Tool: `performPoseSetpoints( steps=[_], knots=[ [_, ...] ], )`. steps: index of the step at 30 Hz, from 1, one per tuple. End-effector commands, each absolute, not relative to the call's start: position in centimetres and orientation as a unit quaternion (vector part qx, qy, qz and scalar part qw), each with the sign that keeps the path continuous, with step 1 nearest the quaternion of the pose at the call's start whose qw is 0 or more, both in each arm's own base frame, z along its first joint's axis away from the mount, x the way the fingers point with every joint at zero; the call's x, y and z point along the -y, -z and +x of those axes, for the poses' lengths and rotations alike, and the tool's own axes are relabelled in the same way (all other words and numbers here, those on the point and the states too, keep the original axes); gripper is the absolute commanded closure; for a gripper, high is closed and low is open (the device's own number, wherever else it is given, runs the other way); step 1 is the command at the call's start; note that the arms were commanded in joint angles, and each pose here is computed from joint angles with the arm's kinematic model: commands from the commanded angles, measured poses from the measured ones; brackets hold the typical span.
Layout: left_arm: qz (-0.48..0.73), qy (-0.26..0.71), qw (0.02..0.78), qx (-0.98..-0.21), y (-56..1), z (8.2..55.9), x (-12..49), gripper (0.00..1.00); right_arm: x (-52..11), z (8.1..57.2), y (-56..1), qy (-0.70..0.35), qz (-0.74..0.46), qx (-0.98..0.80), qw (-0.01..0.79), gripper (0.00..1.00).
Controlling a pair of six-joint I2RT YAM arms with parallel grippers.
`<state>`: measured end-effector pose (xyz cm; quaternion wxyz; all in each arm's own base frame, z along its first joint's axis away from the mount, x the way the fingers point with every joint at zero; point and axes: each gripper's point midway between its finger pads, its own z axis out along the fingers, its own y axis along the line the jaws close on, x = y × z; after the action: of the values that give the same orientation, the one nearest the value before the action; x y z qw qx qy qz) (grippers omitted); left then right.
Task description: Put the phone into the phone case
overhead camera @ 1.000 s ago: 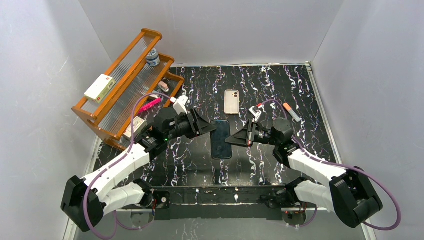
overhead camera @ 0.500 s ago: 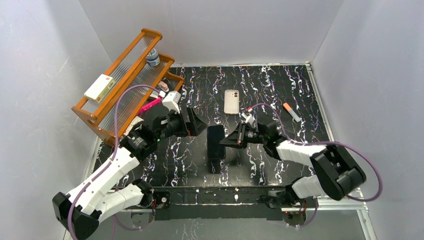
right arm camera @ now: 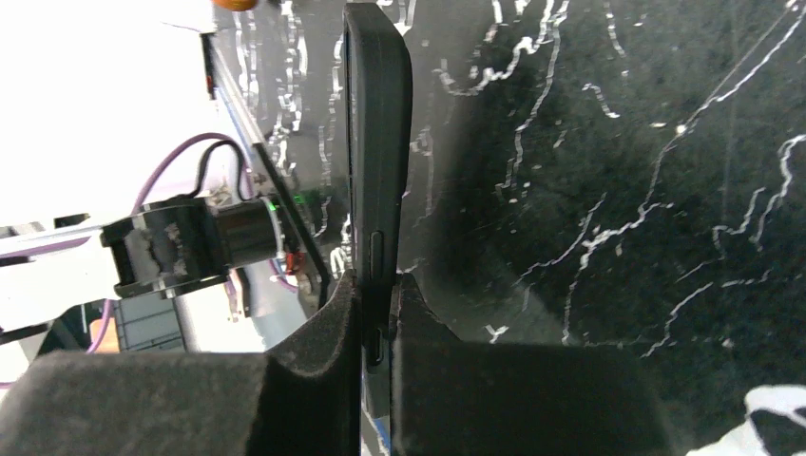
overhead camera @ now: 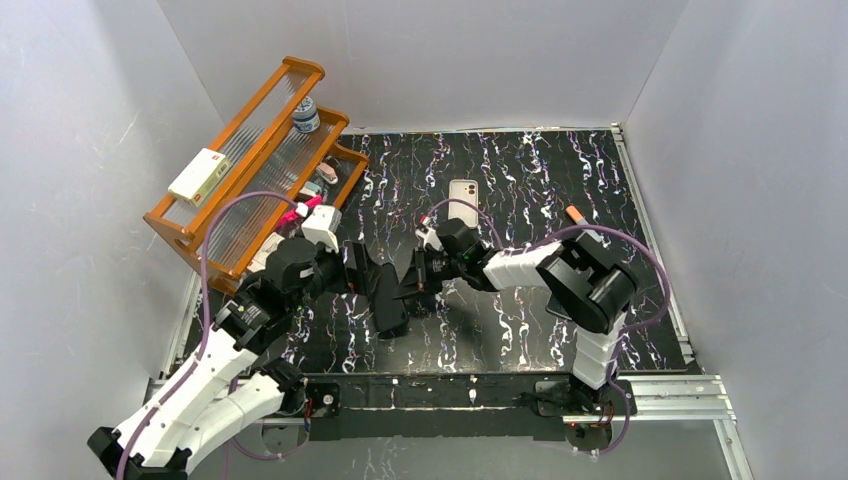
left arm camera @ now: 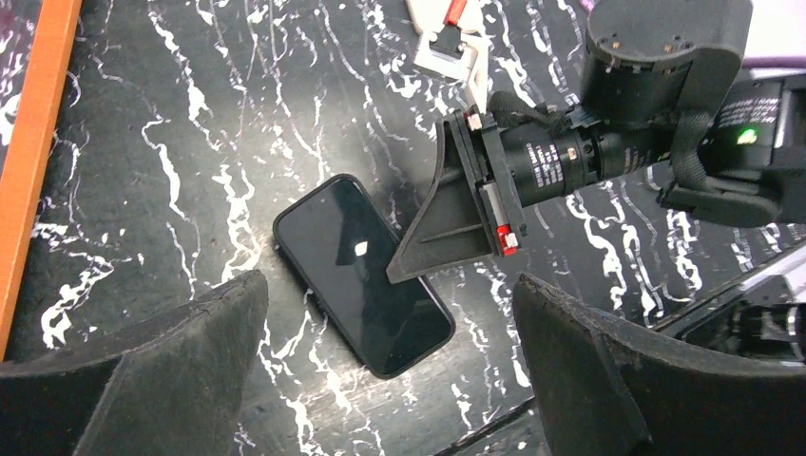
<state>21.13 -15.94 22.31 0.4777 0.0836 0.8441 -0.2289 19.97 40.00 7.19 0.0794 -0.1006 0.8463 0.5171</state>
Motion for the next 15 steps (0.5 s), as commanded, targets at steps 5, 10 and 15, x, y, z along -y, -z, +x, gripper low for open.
performPoseSetpoints(
  steps=[5,10,15],
  knots=[
    [0.088,0.201,0.488,-0.845,-21.0,20.8,14.4,0.02,-40.4,21.0,-5.2,-0.482,-0.137,-0.861,0.089,0.96],
    [0.09,0.201,0.485,-0.846,-20.8,20.7,14.5,0.02,-39.7,21.2,-4.2,-0.455,-0.133,-0.876,0.092,0.71],
    [0.092,0.199,0.484,-0.847,-20.7,20.8,14.5,0.02,-38.6,22.1,-5.2,-0.425,-0.117,-0.89,0.121,0.46]
  ],
)
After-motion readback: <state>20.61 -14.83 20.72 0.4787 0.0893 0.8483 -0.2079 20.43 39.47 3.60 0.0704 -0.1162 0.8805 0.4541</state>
